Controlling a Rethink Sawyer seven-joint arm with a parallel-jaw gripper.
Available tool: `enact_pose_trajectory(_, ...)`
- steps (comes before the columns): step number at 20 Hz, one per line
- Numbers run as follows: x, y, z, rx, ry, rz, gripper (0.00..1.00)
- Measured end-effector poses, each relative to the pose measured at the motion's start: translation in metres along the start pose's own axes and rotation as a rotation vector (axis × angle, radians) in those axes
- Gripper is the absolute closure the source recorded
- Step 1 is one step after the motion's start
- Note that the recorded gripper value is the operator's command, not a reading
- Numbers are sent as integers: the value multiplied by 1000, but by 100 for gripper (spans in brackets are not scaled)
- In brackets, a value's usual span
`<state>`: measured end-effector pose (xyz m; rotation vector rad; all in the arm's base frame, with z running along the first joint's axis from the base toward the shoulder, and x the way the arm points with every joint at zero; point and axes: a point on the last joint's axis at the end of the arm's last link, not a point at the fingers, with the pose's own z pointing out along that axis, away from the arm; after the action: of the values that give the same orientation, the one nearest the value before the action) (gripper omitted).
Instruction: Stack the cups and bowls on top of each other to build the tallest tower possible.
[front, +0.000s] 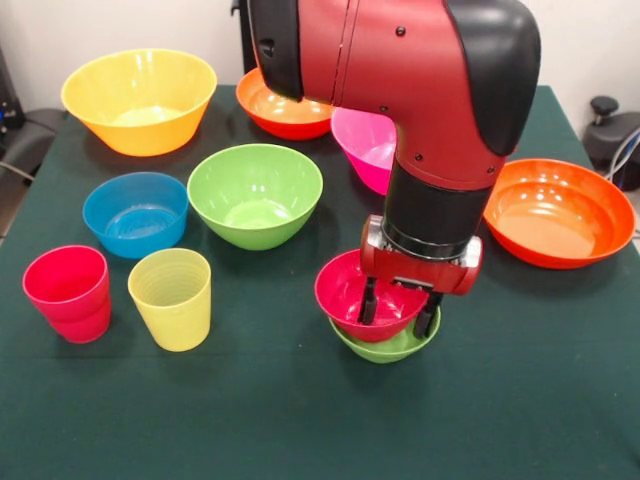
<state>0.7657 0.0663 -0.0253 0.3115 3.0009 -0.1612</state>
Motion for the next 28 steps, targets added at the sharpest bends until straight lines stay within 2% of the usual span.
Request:
enact_pose_trajectory(6, -8, 0, 4, -43, -55, 26, 0)
enact_pose_trajectory(9, -12, 1, 2, -60, -68, 35, 0)
enact_pose_trajectory(16, -11, 10, 1, -85, -65, 39, 0)
enact_pose_trajectory(28, -11, 16, 1, -97, -64, 38, 0)
